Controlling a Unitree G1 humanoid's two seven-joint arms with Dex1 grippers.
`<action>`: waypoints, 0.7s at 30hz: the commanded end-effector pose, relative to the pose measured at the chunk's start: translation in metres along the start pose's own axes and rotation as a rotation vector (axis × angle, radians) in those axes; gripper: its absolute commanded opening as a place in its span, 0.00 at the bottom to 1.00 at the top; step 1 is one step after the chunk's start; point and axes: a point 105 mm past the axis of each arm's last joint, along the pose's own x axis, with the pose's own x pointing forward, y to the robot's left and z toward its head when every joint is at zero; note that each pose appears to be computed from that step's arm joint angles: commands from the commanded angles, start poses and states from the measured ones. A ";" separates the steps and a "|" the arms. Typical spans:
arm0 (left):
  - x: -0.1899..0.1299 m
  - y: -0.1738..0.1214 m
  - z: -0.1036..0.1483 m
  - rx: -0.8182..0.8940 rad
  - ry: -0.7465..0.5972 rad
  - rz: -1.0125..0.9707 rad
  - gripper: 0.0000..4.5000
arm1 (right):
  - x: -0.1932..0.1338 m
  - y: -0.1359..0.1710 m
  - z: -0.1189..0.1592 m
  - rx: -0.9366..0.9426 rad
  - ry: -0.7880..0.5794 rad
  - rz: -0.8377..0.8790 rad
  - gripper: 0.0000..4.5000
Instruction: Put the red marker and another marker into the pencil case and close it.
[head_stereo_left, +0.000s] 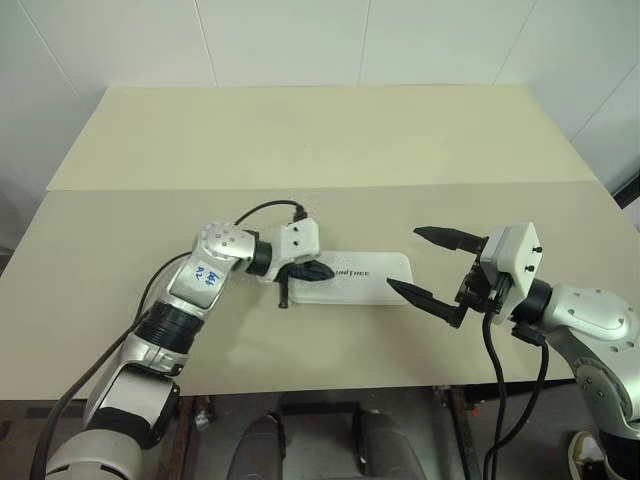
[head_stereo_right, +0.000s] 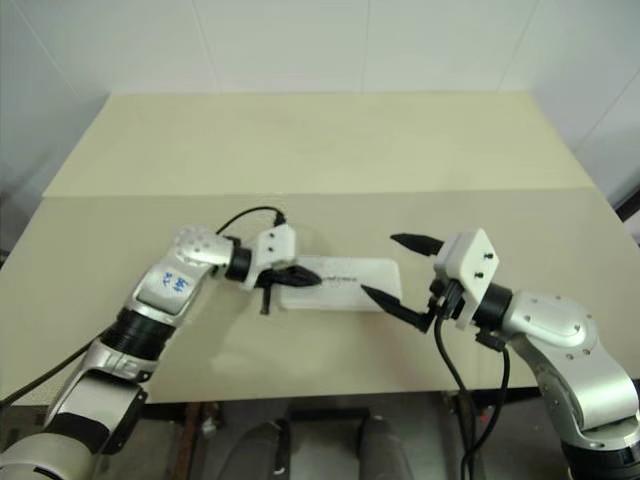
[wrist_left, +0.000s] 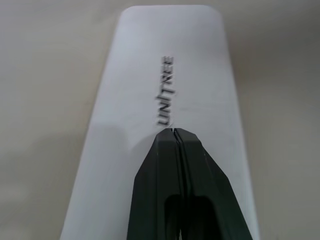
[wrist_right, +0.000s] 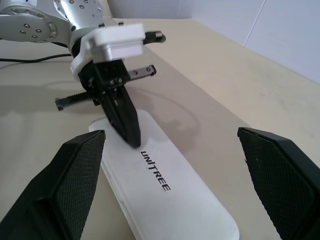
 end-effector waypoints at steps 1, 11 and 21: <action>-0.026 0.004 0.035 -0.007 -0.208 0.031 0.01 | 0.001 -0.001 0.005 -0.013 -0.029 0.016 1.00; -0.092 -0.019 0.030 -0.032 -0.316 0.104 0.74 | -0.003 -0.014 -0.009 -0.004 -0.015 0.012 1.00; -0.102 -0.027 0.032 0.002 -0.332 0.187 0.99 | -0.001 -0.024 -0.012 -0.030 -0.024 0.045 1.00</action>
